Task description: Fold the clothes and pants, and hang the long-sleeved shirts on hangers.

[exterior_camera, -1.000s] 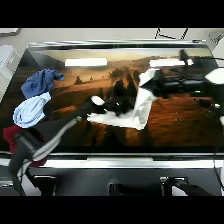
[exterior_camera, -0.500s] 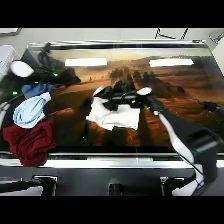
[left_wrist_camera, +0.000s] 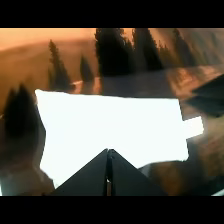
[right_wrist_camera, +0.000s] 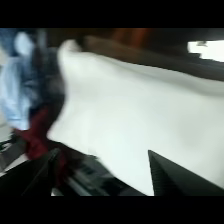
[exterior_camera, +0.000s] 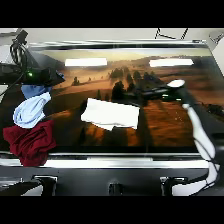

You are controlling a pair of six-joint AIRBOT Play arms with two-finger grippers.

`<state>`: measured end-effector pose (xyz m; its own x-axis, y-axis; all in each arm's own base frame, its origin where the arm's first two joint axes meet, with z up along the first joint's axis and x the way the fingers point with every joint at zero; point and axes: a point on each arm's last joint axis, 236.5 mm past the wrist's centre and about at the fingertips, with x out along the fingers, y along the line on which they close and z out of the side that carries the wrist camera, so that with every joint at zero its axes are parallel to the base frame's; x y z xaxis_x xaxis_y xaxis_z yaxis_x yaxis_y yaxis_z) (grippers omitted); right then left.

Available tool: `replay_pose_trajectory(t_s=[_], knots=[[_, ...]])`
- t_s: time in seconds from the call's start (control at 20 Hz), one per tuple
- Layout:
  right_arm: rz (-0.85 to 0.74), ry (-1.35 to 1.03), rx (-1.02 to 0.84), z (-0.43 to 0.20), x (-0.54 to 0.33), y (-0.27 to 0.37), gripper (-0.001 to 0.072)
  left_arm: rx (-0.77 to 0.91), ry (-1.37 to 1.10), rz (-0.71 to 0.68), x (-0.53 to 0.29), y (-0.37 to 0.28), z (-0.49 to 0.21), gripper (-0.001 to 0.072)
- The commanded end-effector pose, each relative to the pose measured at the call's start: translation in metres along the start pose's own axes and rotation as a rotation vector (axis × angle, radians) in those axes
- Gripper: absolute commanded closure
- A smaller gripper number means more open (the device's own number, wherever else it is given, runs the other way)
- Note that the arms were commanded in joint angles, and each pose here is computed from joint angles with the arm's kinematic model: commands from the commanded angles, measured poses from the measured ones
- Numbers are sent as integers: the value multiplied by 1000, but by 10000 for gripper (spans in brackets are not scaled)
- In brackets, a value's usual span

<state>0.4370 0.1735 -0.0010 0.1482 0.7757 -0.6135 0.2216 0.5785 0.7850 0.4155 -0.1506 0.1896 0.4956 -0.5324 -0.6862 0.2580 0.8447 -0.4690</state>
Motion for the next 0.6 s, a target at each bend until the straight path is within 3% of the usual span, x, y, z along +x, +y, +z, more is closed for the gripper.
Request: replay_pose_trajectory(t_s=[0.0, 0.1, 0.15, 0.2, 0.35, 0.55], knots=[[-367, 67, 192, -32, -69, -132, 54, 16, 14, 3, -7, -2, -5, 686], [-278, 84, 201, -43, -48, -130, 54, 17, 13, 2, -6, -3, -5, 686], [-112, 62, 170, -47, -11, -108, 54, 12, 9, 1, -6, -3, -4, 687], [-57, 56, 151, -47, 4, -98, 54, 7, 9, 1, -6, -3, -4, 687], [-5, 84, 149, -53, 41, -83, 58, -7, 9, 0, -6, -3, -4, 686], [117, 81, 50, -49, 57, -44, 182, -25, 9, 0, -6, -3, -4, 686]])
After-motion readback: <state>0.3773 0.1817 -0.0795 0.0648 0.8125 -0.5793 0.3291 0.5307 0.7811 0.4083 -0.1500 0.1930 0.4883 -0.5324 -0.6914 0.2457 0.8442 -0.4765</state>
